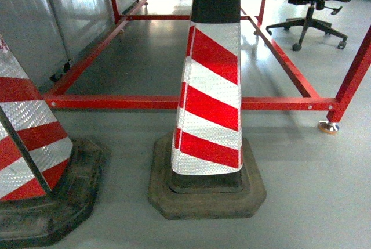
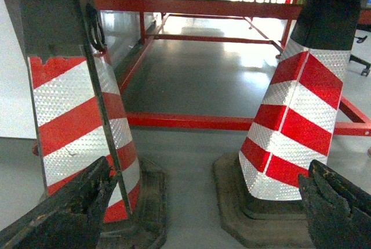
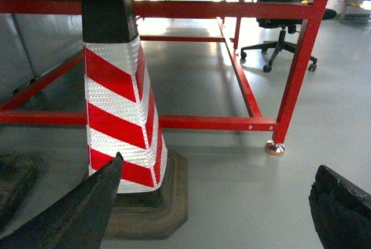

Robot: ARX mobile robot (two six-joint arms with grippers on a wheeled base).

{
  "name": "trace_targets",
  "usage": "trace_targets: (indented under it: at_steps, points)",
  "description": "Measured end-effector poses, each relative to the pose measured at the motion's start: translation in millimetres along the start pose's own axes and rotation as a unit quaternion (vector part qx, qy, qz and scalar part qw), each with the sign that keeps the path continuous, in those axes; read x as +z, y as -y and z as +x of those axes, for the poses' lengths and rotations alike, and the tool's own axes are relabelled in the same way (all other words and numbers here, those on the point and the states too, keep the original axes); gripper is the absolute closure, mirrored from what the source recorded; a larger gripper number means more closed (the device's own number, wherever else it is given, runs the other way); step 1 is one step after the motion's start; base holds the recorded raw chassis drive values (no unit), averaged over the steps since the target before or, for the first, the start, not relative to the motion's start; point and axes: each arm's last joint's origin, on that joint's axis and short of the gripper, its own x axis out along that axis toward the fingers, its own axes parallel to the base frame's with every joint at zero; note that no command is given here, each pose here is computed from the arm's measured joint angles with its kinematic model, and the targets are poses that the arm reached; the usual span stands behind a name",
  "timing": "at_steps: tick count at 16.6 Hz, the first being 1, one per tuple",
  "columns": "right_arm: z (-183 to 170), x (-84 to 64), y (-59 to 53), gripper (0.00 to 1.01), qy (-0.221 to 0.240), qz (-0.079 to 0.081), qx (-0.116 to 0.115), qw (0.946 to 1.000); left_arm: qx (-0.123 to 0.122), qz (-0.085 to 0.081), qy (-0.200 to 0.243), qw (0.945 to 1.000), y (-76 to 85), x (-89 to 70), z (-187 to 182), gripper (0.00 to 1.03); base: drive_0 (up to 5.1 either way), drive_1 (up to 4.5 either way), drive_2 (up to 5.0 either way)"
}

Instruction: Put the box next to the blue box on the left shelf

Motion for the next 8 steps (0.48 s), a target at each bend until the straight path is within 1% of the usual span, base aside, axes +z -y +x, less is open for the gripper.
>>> trace_targets:
  at_steps: [8]
  points:
    - [0.0,0.0,0.0,0.03,0.0,0.0,0.0,1.0,0.0,0.0,0.0,1.0,0.0,0.0,0.0,0.05,0.0,0.0,0.0]
